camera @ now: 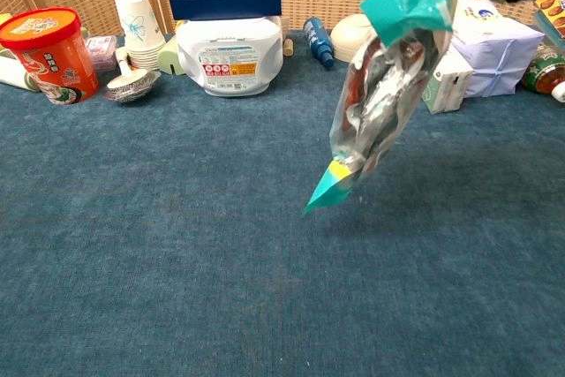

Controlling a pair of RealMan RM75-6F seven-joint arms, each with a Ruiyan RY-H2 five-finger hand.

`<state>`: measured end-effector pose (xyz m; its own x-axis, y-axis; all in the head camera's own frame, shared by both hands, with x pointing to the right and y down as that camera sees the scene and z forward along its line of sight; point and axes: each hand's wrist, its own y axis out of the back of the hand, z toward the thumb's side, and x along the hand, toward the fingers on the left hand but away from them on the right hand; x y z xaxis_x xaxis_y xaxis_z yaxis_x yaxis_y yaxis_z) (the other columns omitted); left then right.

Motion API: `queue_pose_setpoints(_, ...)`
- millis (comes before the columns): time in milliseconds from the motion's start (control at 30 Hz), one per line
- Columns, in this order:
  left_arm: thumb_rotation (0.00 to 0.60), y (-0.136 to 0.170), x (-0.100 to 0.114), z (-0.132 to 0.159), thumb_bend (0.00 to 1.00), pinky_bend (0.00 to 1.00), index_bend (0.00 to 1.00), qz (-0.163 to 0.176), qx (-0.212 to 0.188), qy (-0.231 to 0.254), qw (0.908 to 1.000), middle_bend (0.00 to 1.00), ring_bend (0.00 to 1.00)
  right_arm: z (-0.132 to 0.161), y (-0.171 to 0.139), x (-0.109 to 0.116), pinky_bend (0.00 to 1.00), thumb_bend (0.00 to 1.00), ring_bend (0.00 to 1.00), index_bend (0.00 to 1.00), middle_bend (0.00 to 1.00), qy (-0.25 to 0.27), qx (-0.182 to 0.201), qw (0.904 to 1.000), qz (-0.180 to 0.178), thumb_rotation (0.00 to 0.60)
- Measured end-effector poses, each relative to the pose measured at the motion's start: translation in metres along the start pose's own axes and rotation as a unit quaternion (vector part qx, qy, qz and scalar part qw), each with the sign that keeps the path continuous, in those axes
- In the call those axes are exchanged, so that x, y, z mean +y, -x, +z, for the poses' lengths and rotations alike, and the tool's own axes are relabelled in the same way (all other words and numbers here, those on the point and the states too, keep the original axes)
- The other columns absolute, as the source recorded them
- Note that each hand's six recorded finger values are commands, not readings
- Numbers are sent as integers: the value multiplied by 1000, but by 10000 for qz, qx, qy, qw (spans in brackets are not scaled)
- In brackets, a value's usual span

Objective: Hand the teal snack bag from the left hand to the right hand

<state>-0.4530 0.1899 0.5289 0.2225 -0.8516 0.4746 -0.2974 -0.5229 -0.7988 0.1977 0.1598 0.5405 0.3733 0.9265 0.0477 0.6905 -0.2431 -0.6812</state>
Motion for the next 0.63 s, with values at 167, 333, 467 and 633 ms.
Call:
queue_pose_setpoints(167, 600, 5, 0, -4, 10, 0, 0, 116, 12, -79, 9999, 0, 0, 10, 13, 1, 602, 1000, 724, 859, 815, -126, 28, 9999, 44, 600)
queue_pose_setpoints(333, 600, 9, 6, -6, 10, 0, 0, 335, 46, -257, 9991, 0, 0, 13, 18, -1, 602, 1000, 723, 859, 815, -210, 18, 9997, 81, 600)
queue_pose_setpoints(467, 600, 12, 11, -6, 10, 0, 0, 488, 62, -362, 9981, 0, 0, 14, 20, -2, 602, 1000, 722, 860, 815, -257, 17, 9996, 102, 600)
queue_pose_setpoints(633, 600, 16, 15, -5, 9, 0, 0, 588, 92, -407, 9974, 0, 0, 15, 21, -2, 602, 1000, 721, 860, 815, -295, 10, 9995, 104, 600)
